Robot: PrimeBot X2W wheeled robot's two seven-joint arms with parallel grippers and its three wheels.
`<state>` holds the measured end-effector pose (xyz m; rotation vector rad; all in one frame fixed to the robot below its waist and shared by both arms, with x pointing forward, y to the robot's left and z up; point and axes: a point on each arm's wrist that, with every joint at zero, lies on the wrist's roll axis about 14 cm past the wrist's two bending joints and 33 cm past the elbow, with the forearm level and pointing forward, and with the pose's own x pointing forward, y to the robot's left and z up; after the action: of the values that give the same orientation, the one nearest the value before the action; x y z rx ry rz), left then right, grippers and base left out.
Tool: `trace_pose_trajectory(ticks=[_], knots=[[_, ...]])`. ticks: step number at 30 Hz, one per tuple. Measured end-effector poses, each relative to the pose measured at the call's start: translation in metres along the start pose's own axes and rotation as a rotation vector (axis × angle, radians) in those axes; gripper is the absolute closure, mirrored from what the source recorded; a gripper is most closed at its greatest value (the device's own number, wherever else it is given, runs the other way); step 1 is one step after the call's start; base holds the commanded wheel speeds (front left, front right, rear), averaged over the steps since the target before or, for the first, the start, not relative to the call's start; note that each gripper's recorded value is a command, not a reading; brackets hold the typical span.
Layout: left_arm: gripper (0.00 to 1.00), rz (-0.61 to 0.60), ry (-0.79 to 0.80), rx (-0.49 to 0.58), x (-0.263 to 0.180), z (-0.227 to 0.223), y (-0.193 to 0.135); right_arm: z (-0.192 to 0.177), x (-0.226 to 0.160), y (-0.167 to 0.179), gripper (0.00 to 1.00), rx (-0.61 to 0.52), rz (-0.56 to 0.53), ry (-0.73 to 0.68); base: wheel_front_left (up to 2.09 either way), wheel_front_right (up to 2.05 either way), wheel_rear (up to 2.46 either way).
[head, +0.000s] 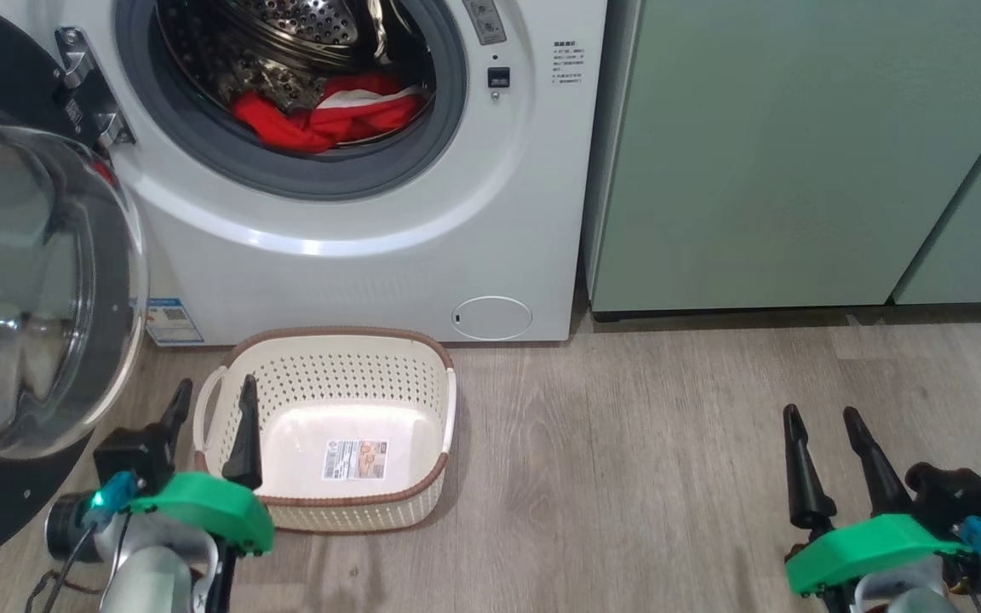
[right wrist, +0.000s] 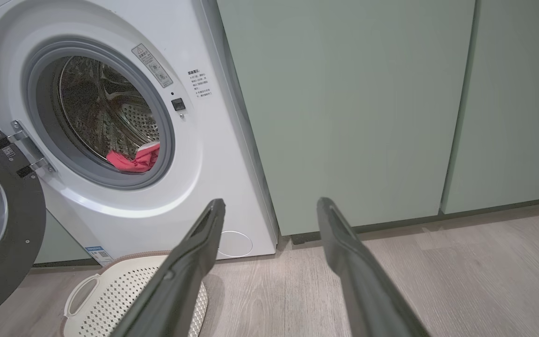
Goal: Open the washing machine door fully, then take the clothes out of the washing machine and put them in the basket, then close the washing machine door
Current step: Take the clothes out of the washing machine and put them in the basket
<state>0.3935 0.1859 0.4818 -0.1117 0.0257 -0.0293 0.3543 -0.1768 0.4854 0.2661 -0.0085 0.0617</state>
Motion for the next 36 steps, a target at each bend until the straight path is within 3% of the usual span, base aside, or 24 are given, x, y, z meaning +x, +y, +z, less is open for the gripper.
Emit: trace_pose_trajectory(ticks=[20,36], knots=[[0.00,0.023,0.031,-0.033,-0.001,-0.011,0.004,-0.008,0.001,0.000,0.00,0.004,-0.001,0.026,0.09,-0.09,0.00],[0.00,0.013,0.044,-0.045,0.000,-0.016,0.000,-0.013,0.000,0.001,0.00,0.006,-0.001,0.040,1.74,-1.74,0.00]])
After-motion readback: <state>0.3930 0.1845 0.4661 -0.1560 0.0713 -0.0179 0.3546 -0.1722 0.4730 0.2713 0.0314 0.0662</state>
